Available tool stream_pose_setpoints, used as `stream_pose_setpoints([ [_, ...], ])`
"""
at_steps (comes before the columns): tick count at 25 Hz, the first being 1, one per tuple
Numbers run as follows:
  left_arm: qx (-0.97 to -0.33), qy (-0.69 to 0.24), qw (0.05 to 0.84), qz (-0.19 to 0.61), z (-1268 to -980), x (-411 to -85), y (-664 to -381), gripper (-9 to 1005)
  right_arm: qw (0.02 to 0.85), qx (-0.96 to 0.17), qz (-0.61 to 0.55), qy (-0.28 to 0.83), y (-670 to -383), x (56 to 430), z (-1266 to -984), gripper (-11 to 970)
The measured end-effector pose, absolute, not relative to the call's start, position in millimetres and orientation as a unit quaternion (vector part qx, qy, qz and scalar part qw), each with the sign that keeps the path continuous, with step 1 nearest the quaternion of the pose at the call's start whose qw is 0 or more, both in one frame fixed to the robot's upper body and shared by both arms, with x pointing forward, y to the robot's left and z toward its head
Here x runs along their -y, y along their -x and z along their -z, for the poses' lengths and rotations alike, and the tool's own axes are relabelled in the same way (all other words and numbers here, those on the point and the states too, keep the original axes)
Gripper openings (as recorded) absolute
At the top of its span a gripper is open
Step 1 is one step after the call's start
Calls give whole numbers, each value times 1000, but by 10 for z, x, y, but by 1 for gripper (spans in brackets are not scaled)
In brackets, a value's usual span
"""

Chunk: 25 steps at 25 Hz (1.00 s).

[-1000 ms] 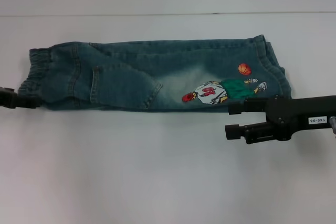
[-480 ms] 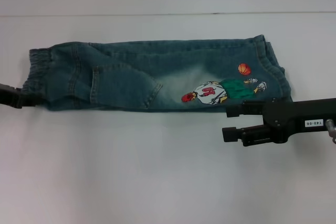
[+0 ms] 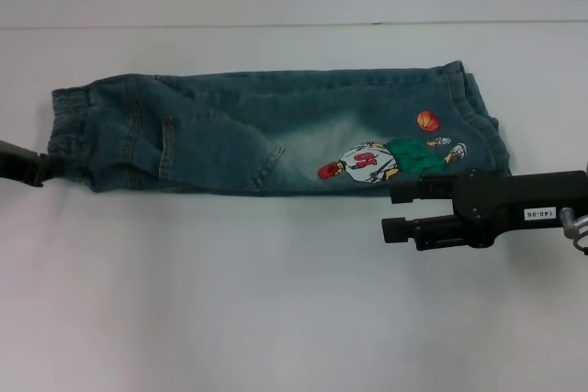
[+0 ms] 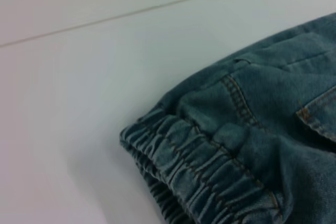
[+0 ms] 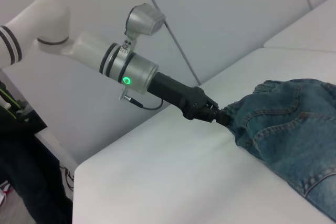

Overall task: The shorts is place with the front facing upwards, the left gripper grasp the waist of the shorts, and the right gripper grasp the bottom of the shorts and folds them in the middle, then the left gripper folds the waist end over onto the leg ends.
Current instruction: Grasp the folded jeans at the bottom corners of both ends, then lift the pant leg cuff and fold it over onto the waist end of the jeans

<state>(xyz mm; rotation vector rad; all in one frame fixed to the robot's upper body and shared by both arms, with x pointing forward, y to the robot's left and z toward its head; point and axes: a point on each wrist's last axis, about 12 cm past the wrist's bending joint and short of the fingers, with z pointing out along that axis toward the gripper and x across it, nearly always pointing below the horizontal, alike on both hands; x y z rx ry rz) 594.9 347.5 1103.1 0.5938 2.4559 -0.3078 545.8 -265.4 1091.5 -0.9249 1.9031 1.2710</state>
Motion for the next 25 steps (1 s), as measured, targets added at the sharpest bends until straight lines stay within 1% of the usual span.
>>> stream_pose_setpoints([
  [3,-920,-225,299,115,-11080,-3482,-5948,117,338,-726,-476,362,-5468,2647,-10897,911],
  [9,-913,-236,305,134,-11161,-3458,-5929,54,349,-729,-461,366,-5499,2607,-10854,716],
  [13,-900,-257,314,159,-11278,-3415,-5912,53,375,-730,-451,349,-5555,2563,-10841,516],
  [14,-896,-264,317,168,-11314,-3396,-5904,53,389,-731,-444,342,-5583,2544,-10833,466],
  [20,-855,-295,359,231,-11629,-3265,-5894,53,494,-735,-382,264,-5760,2312,-10663,254],
  [25,-810,-310,409,284,-11915,-3160,-5946,52,567,-731,-323,198,-5848,2127,-10482,109],
])
